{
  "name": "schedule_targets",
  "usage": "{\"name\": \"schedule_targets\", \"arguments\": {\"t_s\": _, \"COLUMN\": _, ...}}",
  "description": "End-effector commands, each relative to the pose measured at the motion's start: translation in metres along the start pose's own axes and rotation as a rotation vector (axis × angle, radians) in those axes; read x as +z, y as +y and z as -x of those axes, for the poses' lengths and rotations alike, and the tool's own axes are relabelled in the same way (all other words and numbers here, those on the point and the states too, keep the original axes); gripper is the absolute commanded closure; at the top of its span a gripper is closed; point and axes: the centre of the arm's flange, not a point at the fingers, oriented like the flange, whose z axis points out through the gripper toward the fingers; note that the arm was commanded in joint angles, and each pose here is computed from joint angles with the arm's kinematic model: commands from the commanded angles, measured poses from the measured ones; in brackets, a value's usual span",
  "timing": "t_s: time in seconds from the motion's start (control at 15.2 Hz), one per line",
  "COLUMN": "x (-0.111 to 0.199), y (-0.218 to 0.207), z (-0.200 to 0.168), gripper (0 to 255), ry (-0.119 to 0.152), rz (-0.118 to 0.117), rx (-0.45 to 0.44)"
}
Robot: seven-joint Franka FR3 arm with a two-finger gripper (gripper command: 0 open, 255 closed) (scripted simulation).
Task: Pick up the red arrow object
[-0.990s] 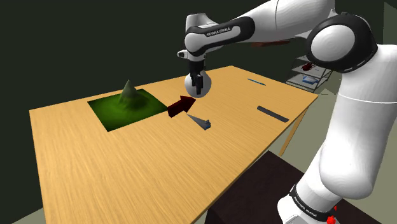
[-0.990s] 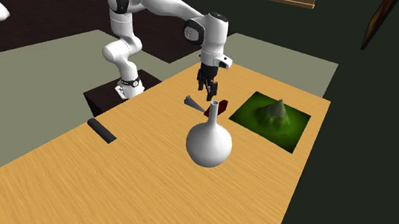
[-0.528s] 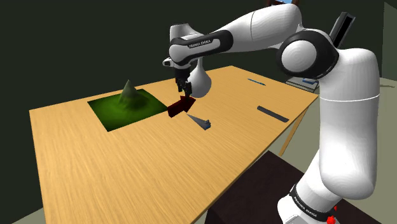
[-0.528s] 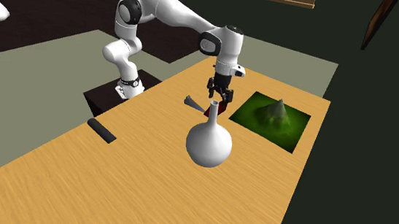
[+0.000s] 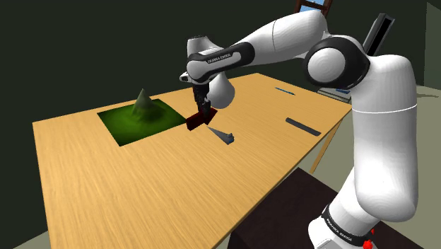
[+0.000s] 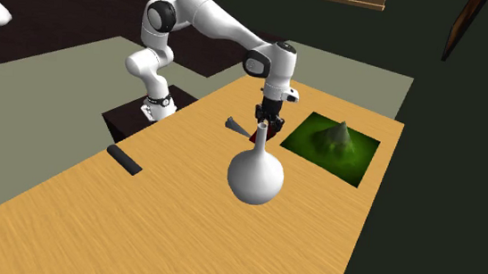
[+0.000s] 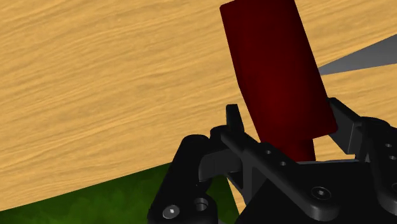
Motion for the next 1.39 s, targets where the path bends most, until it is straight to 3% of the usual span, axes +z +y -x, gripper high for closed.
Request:
{"name": "schedule_targets", "arguments": {"t_s": 0.0, "x": 0.001, "y": 0.0, "z": 0.0, "gripper": 255, "ry": 0.0, "rz": 0.0, "rx": 0.0}}
{"name": "schedule_targets", "arguments": {"t_s": 0.53, "x": 0.002, "y": -0.001, "z": 0.001, "gripper": 255, "ry": 0.0, "rz": 0.0, "rx": 0.0}}
{"name": "schedule_targets", "arguments": {"t_s": 1.32, "x": -0.061, "y": 0.0, "z": 0.008, "gripper": 255, "ry": 0.0, "rz": 0.0, "rx": 0.0}}
